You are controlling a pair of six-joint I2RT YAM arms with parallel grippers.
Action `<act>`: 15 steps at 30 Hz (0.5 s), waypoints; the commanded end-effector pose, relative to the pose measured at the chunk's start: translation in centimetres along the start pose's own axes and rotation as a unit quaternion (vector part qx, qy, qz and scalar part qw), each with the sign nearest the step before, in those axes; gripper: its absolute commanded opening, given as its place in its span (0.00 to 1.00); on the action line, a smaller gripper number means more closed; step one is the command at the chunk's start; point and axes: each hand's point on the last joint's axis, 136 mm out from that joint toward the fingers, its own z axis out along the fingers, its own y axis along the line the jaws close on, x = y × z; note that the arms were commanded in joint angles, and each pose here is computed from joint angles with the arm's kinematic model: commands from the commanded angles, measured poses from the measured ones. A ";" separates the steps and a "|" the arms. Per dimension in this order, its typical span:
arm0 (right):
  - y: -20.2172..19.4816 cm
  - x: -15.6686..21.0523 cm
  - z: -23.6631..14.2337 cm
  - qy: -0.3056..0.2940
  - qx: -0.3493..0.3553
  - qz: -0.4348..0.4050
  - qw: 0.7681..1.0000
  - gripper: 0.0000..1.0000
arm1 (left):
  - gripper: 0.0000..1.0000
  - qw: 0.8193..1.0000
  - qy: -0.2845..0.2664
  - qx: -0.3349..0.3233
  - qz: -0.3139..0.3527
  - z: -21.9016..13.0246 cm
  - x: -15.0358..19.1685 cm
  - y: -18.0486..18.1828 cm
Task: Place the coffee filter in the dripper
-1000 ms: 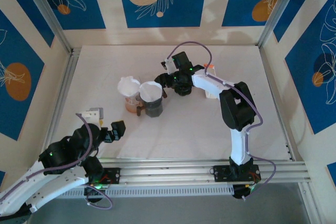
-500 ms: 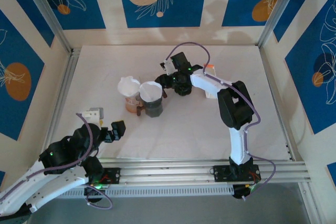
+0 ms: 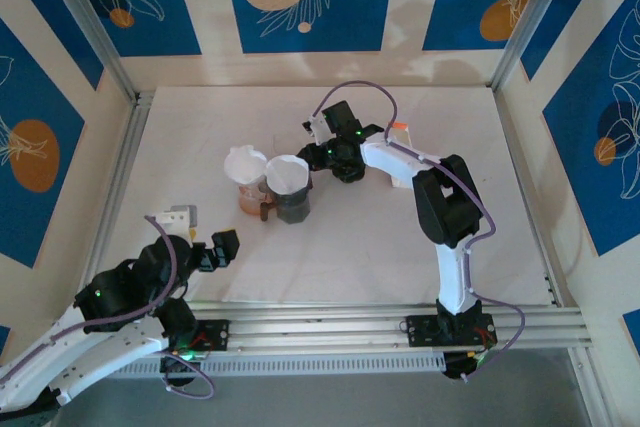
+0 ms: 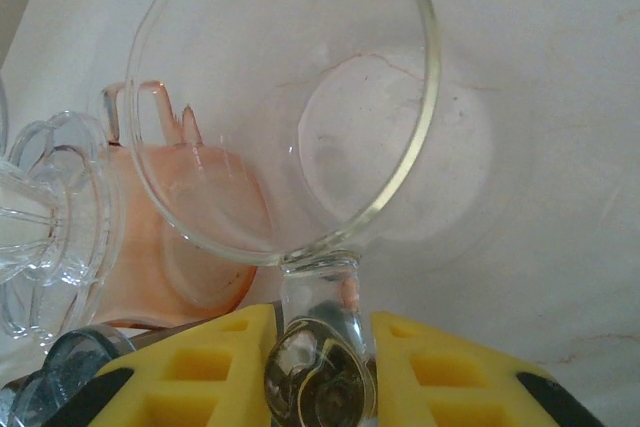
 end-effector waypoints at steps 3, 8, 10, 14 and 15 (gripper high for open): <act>0.4 -1.0 -2.6 -0.025 0.029 -0.018 0.999 0.22 | 1.00 1.000 -0.015 -0.004 -0.015 -0.5 -1.1 0.1; 0.3 -1.2 -4.6 -0.043 0.052 -0.015 0.998 0.19 | 1.00 1.000 -0.016 -0.001 -0.016 -0.5 -1.1 0.0; 0.3 -1.0 -5.3 -0.046 0.059 -0.013 0.997 0.19 | 1.00 1.000 -0.018 0.001 -0.016 -0.6 -1.3 -0.1; 0.6 0.0 -6.3 -0.043 0.070 -0.011 0.997 0.17 | 1.00 1.000 -0.023 0.005 -0.014 -0.8 -1.6 -0.3; 0.5 0.4 -6.5 -0.039 0.076 -0.009 0.996 0.16 | 1.00 1.000 -0.024 0.007 -0.014 -0.7 -1.6 -0.3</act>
